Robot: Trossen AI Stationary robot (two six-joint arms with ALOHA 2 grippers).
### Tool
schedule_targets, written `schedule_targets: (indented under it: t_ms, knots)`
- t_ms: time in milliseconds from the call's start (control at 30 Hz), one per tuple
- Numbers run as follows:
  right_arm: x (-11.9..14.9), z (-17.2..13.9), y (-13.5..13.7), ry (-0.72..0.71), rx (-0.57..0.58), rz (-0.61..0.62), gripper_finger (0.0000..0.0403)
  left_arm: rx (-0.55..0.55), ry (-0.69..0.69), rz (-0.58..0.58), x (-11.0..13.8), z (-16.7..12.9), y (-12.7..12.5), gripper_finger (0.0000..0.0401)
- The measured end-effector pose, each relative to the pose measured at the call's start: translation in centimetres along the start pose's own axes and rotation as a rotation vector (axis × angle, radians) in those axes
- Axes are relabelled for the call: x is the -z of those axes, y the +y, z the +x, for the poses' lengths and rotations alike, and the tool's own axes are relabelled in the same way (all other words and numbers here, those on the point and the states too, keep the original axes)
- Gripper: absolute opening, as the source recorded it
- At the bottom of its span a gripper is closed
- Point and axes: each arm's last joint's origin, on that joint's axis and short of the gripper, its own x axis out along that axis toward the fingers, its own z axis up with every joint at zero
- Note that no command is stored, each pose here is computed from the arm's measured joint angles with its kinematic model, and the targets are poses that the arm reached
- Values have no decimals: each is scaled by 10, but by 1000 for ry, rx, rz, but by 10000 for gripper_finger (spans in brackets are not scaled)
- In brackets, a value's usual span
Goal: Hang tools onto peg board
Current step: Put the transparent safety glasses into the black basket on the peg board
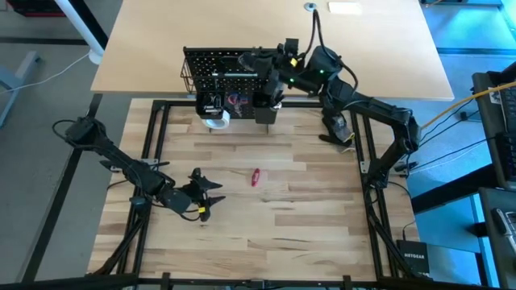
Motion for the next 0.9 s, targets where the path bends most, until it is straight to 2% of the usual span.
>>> schedule_targets:
  t_ms: [133, 433, 567, 900]
  knots:
    - [3, 1, -1, 8, 3, 83, 19, 2, 0, 0, 0, 0, 0, 196]
    - [5, 0, -8, 42, 65, 153, 19, 2, -2, 7, 0, 0, 0, 196]
    - [8, 0, -9, 66, 97, 132, 20, 2, -1, 7, 0, 0, 0, 196]
    - [5, 0, -10, 22, 133, 97, 20, 2, -1, 7, 0, 0, 0, 196]
